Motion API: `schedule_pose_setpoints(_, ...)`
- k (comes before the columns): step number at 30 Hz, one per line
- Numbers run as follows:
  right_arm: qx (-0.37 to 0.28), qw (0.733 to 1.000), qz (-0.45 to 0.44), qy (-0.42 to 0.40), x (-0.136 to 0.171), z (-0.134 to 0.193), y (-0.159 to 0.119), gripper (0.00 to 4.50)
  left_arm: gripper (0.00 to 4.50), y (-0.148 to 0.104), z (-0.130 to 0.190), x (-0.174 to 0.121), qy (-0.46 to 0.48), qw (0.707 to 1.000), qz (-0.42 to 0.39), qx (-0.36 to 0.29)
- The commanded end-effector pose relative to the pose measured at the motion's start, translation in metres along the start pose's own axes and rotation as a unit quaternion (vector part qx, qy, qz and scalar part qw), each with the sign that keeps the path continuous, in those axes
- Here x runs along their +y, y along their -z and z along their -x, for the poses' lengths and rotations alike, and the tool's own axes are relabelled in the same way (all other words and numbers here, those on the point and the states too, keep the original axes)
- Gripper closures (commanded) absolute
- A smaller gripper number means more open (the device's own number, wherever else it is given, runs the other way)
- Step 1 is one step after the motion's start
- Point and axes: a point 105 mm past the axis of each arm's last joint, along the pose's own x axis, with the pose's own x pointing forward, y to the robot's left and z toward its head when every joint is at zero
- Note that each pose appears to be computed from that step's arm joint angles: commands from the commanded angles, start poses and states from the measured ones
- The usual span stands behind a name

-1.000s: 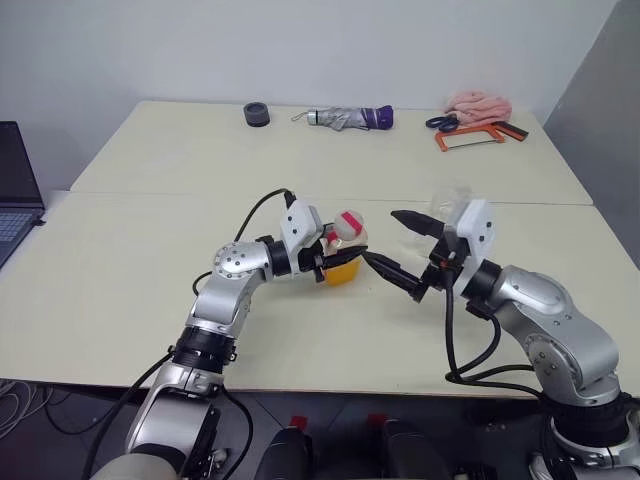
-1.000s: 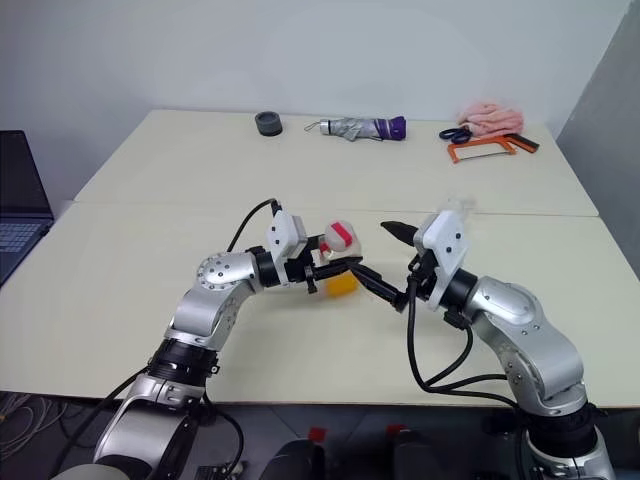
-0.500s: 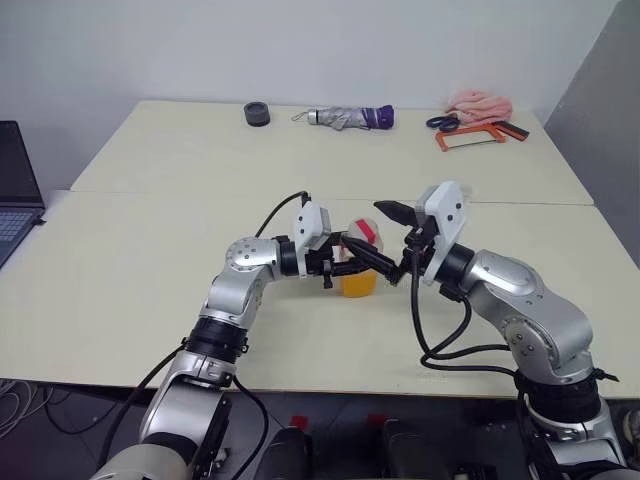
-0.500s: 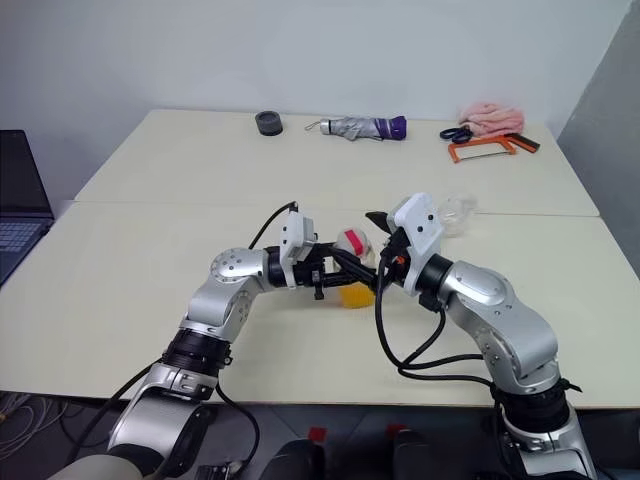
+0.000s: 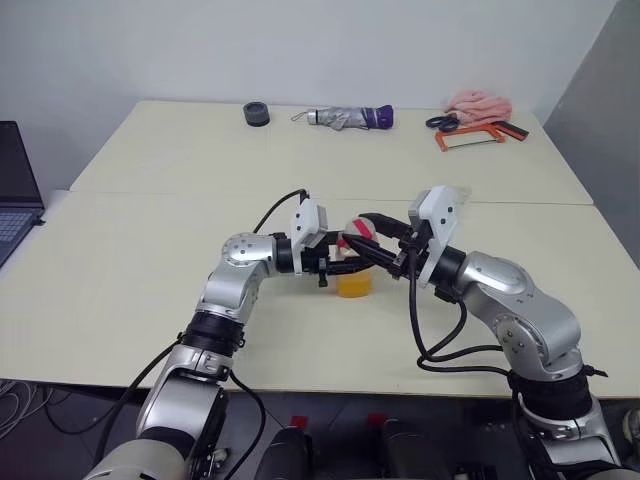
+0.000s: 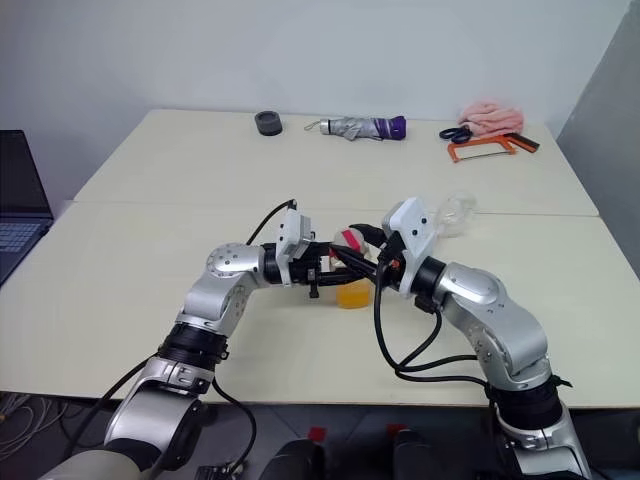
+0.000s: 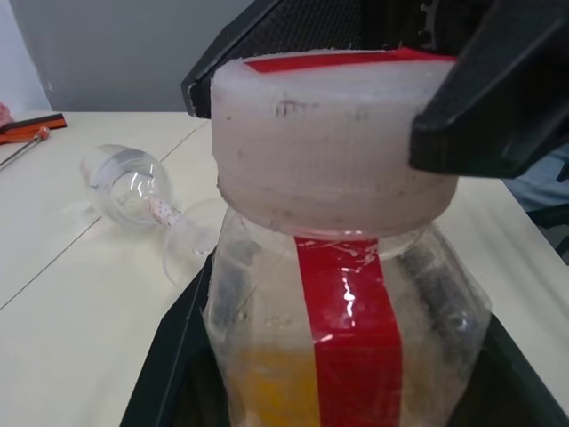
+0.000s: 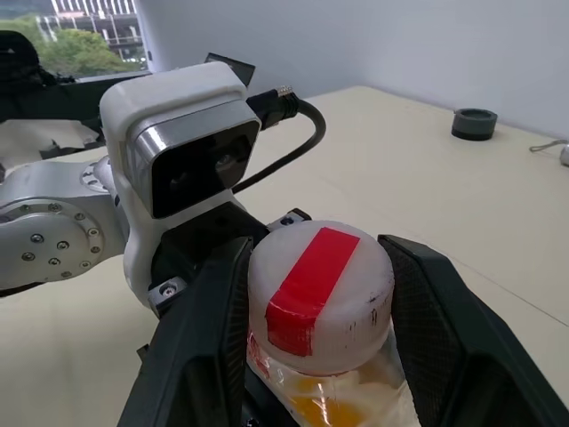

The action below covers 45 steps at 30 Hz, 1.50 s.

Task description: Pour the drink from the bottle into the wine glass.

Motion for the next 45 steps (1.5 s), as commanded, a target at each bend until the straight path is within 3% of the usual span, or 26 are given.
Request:
schedule_pose_setpoints(1,-0.010,0.992,0.061,-0.111,0.016,-0.005,-0.014,2.63,2.70,-0.022,0.003,0.005,0.015,0.999,-0.012,-0.025)
schedule_pose_setpoints(4,0.015,0.979,0.081,-0.188,0.008,-0.002,-0.013,2.63,2.70,-0.023,0.006,0.000,0.049,0.999,-0.010,-0.011)
schedule_pose_setpoints(10,0.019,0.985,0.053,-0.160,-0.024,0.011,-0.017,2.63,2.70,-0.027,0.008,0.008,0.046,0.999,-0.016,-0.006)
schedule_pose_setpoints(14,-0.032,0.995,0.050,-0.077,-0.034,0.024,-0.031,1.27,2.70,-0.026,0.009,0.011,0.029,0.999,-0.012,-0.013)
schedule_pose_setpoints(18,-0.073,0.995,0.069,-0.018,-0.014,0.036,-0.046,0.00,2.71,-0.025,0.010,0.012,0.021,1.000,-0.007,-0.014)
schedule_pose_setpoints(21,-0.073,0.995,0.070,0.023,0.003,0.032,-0.043,0.00,2.71,-0.024,0.009,0.014,0.020,1.000,-0.009,-0.012)
schedule_pose_setpoints(27,-0.060,0.989,0.071,0.111,0.006,0.011,-0.032,0.00,2.71,-0.023,0.004,0.014,0.034,0.999,-0.013,-0.007)
schedule_pose_setpoints(34,-0.035,0.993,0.059,0.092,0.012,-0.003,-0.020,0.00,2.71,-0.021,-0.001,0.013,0.047,0.999,-0.021,-0.002)
schedule_pose_setpoints(45,-0.047,0.993,0.033,0.105,0.004,-0.012,-0.020,0.00,2.71,-0.020,-0.001,0.013,0.047,0.999,-0.027,0.000)
